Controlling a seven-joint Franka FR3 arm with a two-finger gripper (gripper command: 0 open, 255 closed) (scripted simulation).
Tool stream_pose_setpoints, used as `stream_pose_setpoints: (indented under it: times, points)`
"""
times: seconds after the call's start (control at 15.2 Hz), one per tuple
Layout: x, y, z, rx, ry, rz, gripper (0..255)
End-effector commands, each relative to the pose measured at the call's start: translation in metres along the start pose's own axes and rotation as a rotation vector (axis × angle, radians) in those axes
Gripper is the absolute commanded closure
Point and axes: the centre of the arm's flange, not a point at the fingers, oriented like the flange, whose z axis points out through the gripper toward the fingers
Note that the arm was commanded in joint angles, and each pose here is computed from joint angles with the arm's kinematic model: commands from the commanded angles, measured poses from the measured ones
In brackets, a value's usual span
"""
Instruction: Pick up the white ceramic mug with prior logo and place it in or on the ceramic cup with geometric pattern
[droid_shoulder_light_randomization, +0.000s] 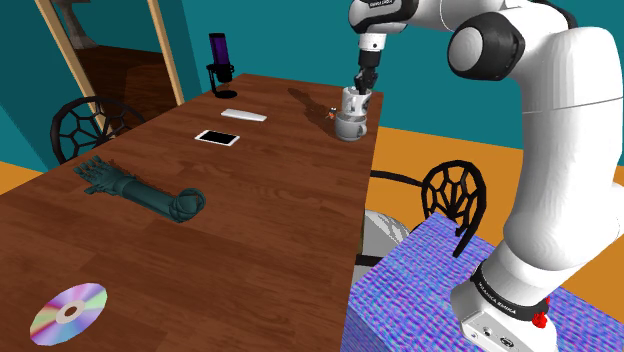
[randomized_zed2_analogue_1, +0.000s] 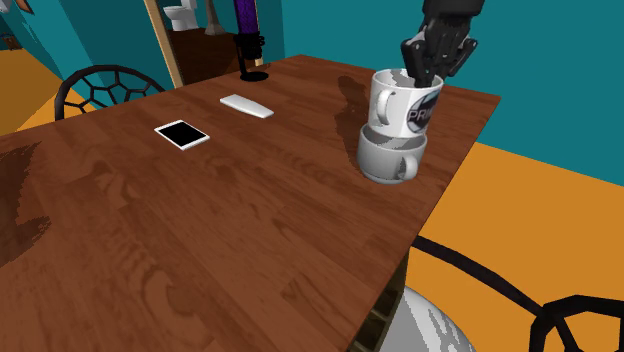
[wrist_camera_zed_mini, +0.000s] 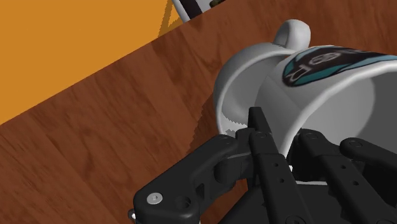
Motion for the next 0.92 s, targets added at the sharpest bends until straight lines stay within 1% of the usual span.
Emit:
stream_pose_setpoints:
  times: [0.0,0.2,0.66,0.73,0.86]
  points:
    - [0.000,0.000,0.010,0.000,0.001,0.000,255]
    - [0.001,0.001,0.027,0.000,0.001,0.000,255]
    - [0.001,0.001,0.027,0.000,0.001,0.000,255]
    - [0.001,0.001,0.027,0.000,0.001,0.000,0]
    - [0.001,0.001,0.027,0.000,0.001,0.000,0]
